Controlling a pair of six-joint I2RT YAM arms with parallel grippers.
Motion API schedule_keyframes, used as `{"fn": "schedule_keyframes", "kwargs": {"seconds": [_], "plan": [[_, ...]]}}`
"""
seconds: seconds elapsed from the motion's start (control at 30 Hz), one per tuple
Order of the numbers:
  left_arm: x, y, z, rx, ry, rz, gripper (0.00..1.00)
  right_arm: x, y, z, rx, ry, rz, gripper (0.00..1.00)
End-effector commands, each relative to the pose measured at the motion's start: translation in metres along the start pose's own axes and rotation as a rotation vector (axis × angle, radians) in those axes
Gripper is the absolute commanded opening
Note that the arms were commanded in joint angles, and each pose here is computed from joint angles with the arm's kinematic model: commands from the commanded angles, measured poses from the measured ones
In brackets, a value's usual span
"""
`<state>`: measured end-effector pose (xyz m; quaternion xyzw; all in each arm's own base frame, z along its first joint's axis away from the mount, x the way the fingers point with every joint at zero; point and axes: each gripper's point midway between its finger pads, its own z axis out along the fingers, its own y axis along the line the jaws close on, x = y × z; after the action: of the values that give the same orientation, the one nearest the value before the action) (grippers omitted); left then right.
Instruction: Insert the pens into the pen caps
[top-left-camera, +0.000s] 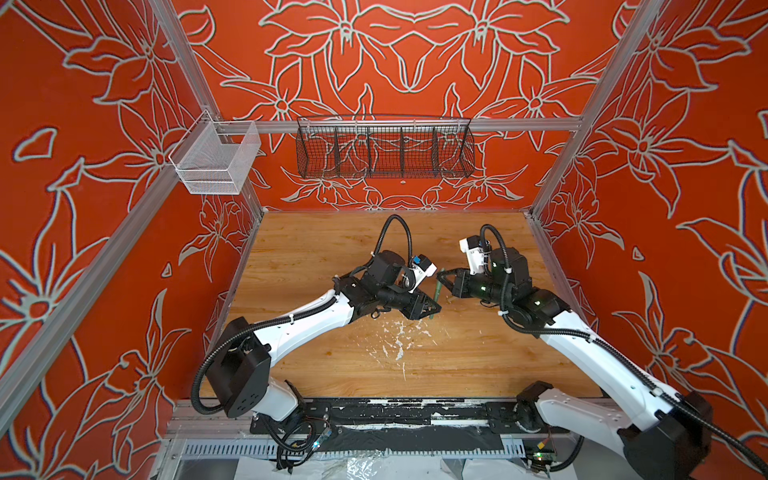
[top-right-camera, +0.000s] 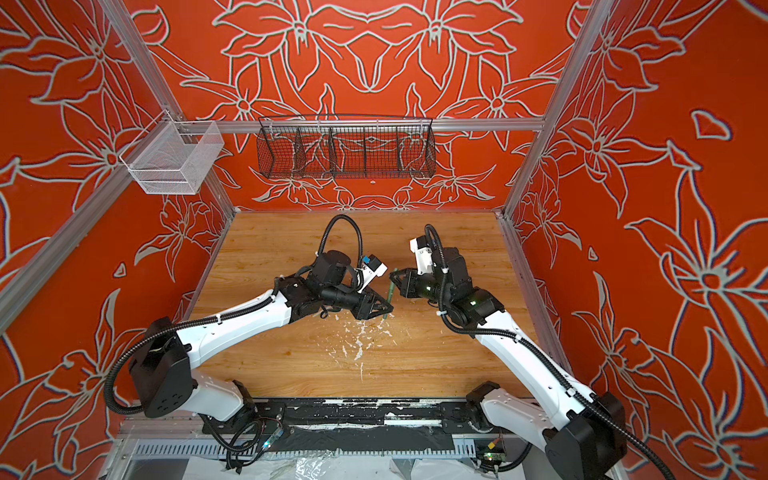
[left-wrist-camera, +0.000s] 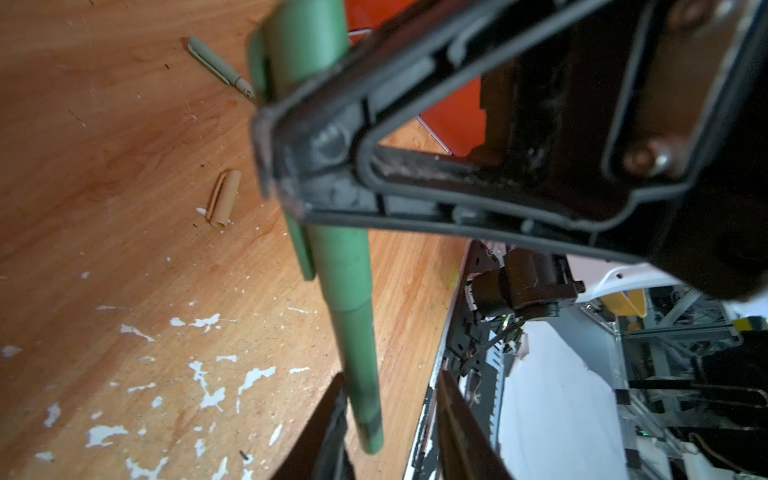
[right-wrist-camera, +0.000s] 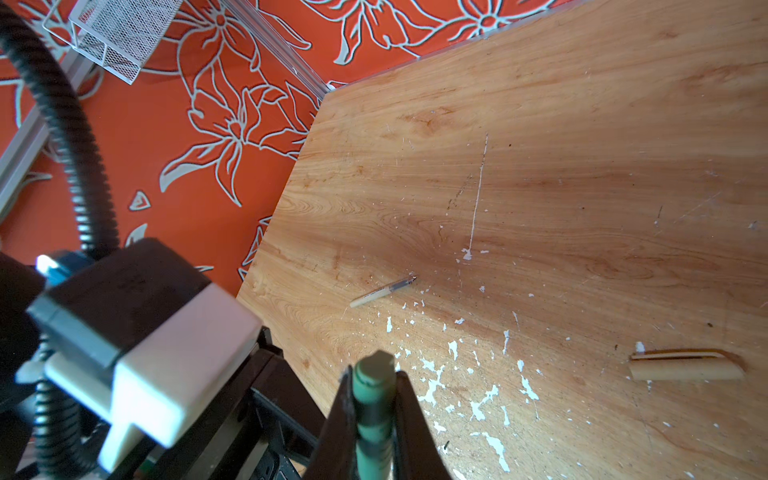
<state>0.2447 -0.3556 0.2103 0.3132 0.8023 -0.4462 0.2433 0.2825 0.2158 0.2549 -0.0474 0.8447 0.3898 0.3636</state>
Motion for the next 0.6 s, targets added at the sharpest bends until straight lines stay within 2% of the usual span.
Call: {"fn": "schedule_keyframes", "kwargs": {"seconds": [0.0,0.43,0.57], "plan": [[0.0043,0.0011,0.0033,0.0,0.016,-0.006,0.28,-0.0046,-0.0009,-0.0037,0.01,-0.031,-0.003,0.0],[-0.0008,0.0005,0.0096,0.017,0.005,-0.008,0.26,-0.0058,-0.0009,-0.0036,0.008,-0.041,-0.001,0.0],[-0.0035,0.0014,0.0117,0.016,0.0,-0.009,0.21,-0.0058,-0.0015,-0.0033,0.006,-0.046,0.006,0.0]]}}
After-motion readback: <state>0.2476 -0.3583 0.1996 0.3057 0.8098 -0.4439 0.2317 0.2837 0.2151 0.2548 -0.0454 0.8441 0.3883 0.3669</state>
